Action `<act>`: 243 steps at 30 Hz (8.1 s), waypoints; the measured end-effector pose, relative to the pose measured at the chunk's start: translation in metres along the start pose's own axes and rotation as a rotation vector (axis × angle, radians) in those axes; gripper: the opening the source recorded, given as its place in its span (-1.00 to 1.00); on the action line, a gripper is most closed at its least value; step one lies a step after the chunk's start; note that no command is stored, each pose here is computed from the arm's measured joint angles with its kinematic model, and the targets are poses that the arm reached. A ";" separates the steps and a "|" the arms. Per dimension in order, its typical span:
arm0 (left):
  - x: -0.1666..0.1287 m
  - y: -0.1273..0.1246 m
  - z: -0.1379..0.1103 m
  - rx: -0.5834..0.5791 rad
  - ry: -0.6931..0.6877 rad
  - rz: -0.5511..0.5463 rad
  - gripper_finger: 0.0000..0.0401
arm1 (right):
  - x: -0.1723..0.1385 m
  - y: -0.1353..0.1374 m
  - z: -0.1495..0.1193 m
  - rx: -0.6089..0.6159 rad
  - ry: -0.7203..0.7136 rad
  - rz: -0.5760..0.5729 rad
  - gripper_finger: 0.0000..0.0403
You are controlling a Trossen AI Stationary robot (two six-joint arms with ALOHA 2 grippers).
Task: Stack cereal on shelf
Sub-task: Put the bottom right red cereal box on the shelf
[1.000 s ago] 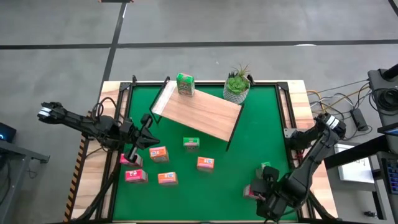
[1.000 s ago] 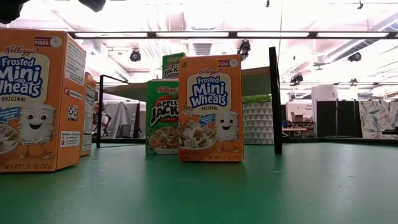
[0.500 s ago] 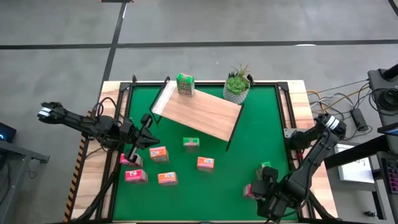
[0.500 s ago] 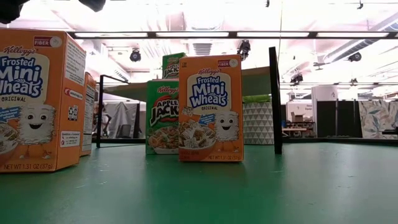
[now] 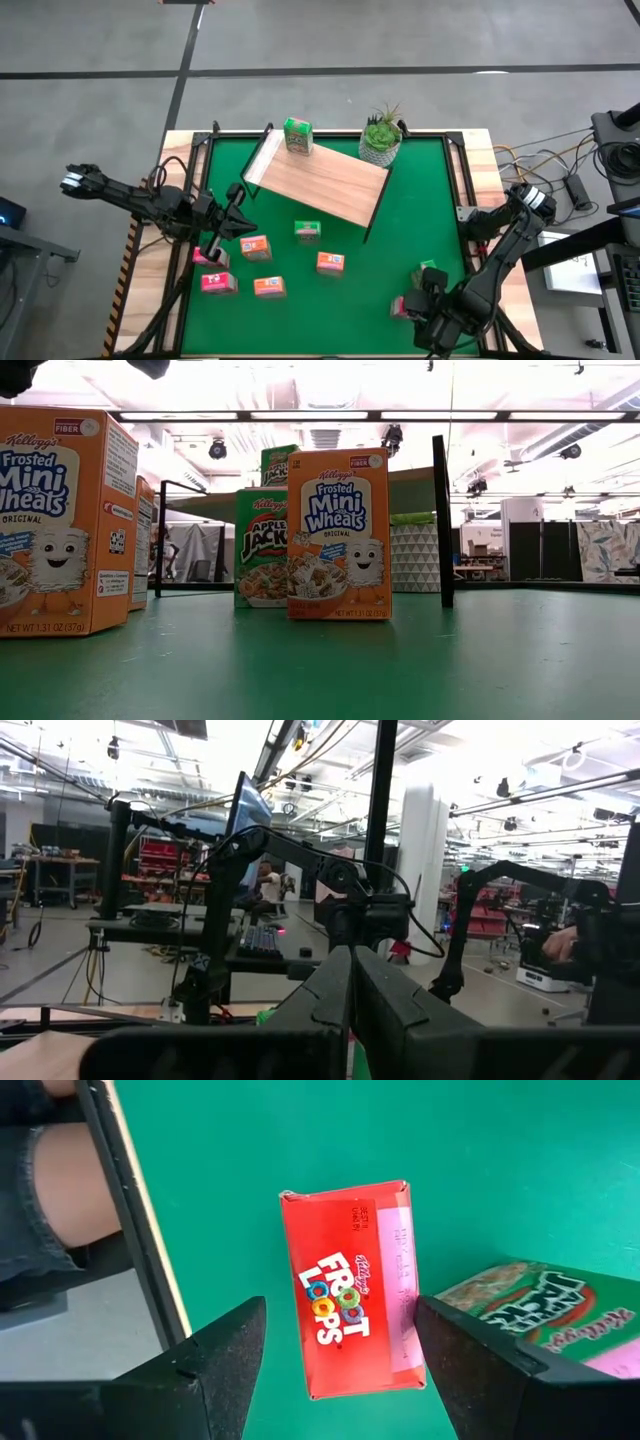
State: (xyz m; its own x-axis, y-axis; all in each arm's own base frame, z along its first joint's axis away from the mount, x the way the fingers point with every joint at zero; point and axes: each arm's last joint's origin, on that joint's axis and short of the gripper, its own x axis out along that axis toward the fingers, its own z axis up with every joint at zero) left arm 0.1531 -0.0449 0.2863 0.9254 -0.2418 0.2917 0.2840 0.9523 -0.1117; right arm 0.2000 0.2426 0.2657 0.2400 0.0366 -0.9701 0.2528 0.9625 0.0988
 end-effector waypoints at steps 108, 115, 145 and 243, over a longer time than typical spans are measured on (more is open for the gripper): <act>0.001 0.000 0.000 0.011 -0.002 0.000 -1.00 | -0.136 -0.210 0.231 0.012 -0.594 -0.226 -0.24; 0.000 0.000 0.000 0.020 -0.006 -0.001 -1.00 | -0.123 -0.242 0.246 0.032 -0.541 -0.286 -0.24; -0.001 -0.001 0.006 0.066 -0.053 -0.003 -1.00 | -0.083 -0.248 0.263 -0.001 -0.391 -0.249 0.00; -0.013 -0.001 0.018 0.173 -0.104 0.007 -1.00 | 0.017 -0.253 0.199 0.072 -1.162 -0.380 0.18</act>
State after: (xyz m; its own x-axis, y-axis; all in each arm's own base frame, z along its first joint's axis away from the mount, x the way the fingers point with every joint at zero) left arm 0.1362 -0.0396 0.2995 0.8938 -0.2236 0.3887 0.2225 0.9737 0.0483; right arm 0.3268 -0.0543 0.2681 0.8241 -0.5407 -0.1687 0.5315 0.8412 -0.0994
